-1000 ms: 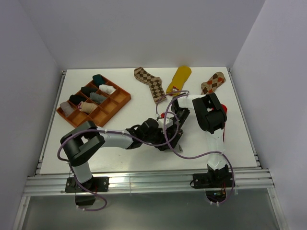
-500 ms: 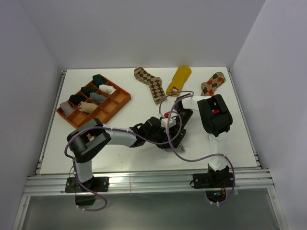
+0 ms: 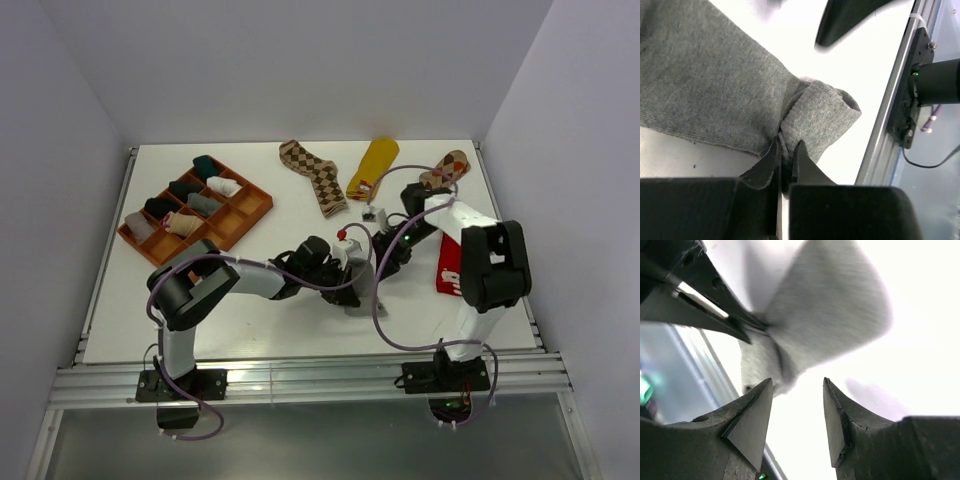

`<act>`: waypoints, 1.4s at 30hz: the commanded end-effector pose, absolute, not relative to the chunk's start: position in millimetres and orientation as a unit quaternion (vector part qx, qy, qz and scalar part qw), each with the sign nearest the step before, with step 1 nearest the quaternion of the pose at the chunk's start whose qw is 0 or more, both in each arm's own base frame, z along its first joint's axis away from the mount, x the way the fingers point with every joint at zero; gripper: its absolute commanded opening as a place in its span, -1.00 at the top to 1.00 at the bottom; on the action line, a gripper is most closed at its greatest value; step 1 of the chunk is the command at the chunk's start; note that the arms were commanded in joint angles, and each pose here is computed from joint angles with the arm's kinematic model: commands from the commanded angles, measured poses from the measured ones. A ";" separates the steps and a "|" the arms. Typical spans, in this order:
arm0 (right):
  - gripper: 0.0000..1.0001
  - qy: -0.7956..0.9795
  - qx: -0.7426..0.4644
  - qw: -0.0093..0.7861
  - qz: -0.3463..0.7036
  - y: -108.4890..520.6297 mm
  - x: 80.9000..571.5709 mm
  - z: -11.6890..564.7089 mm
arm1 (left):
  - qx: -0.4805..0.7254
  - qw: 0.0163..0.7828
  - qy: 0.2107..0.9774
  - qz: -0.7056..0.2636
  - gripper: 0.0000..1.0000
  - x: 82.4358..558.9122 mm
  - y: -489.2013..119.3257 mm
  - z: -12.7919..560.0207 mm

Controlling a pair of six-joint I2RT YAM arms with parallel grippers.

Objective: Roll the socks
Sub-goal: Roll the sock at the center of the board.

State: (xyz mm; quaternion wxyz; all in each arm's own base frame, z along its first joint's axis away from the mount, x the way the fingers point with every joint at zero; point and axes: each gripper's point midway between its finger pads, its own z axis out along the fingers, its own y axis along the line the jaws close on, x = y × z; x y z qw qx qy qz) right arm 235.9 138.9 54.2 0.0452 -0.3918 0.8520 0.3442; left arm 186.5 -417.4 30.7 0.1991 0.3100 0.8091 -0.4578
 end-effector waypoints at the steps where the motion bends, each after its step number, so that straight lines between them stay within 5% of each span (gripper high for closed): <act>1: -0.04 0.847 -0.384 0.143 0.337 127.4 259.0 81.0 | 0.278 0.080 0.872 -0.395 0.99 159.1 -379.3 -24.3; 14: -0.19 0.765 -0.512 0.330 0.209 125.1 247.8 104.5 | 0.144 -0.080 0.920 -0.356 0.99 153.1 -369.7 -17.9; 23: -0.26 0.697 -0.607 0.345 0.163 157.3 208.5 80.5 | 0.086 -0.147 0.931 -0.322 0.99 164.2 -367.4 -15.6; 42: -0.28 0.618 -0.695 0.348 0.116 192.0 176.4 44.6 | 0.088 -0.165 0.926 -0.328 0.99 172.7 -368.8 -21.4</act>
